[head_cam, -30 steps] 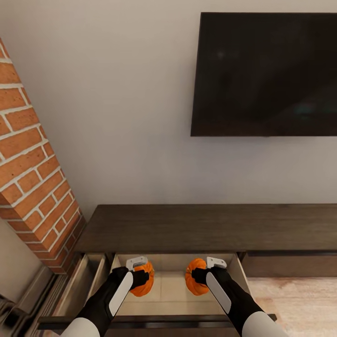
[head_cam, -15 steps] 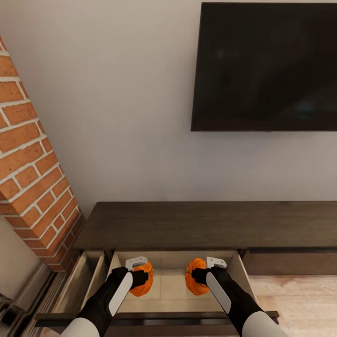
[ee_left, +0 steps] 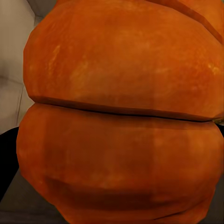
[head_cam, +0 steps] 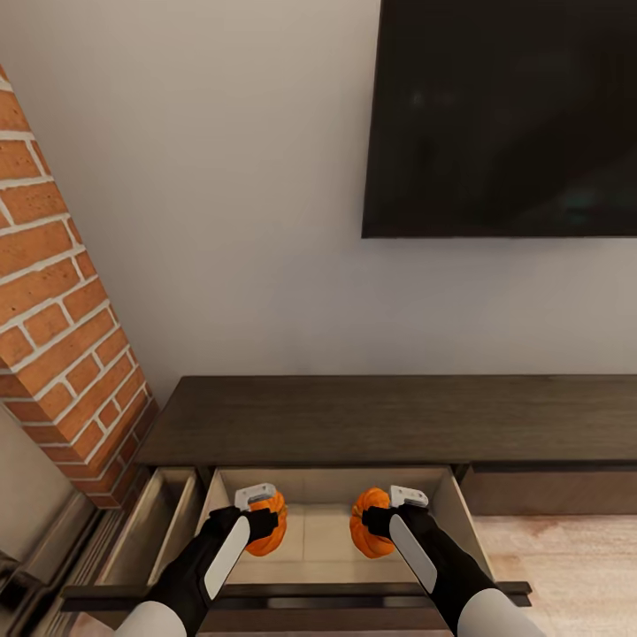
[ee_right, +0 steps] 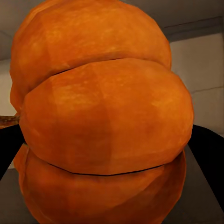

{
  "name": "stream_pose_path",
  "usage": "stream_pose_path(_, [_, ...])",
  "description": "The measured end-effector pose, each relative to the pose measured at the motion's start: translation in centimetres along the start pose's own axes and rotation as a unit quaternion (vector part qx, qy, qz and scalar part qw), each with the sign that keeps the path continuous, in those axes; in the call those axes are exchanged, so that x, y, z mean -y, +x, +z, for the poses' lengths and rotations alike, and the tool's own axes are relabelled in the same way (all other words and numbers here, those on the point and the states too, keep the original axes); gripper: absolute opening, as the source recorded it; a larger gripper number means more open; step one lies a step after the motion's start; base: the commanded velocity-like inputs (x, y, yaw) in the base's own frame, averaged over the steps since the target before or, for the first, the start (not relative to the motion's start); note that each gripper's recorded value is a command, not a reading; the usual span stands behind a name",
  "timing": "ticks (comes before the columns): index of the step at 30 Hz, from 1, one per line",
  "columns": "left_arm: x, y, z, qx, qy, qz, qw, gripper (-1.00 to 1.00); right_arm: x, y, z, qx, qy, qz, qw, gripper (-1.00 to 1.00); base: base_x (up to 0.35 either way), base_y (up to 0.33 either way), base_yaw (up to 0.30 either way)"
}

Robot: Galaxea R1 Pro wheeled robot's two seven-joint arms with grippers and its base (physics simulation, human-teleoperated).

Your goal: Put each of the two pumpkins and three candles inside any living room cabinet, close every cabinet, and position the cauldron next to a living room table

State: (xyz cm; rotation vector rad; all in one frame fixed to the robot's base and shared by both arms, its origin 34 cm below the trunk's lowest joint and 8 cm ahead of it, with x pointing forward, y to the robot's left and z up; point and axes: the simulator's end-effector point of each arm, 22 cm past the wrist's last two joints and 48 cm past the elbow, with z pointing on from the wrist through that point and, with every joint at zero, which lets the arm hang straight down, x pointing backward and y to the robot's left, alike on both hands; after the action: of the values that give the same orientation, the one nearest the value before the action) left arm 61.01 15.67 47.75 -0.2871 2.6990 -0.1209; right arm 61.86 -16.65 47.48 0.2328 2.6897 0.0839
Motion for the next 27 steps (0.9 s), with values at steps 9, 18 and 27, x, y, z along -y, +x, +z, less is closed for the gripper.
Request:
stream_pose_path(9, [-0.3, 0.7, 1.5, 0.008, 0.000, -0.002, 1.0000, -1.00, 0.2, 1.0, 1.5, 0.002, 0.000, 0.000, 1.0000, -1.00, 0.000, 0.000, 0.000])
stream_pose_path(18, [-0.7, 1.6, 3.1, 0.010, 0.000, -0.003, 0.9999, -1.00, 0.5, 1.7, 3.1, 0.008, 0.000, 0.002, 1.0000, -1.00, 0.000, 0.000, 0.000])
stream_pose_path(27, [-1.0, 2.3, 4.6, 0.018, 0.000, -0.006, 0.9998, -1.00, 0.7, 2.7, 4.6, 0.013, 0.001, 0.003, 0.9999, -1.00, 0.000, 0.000, 0.000])
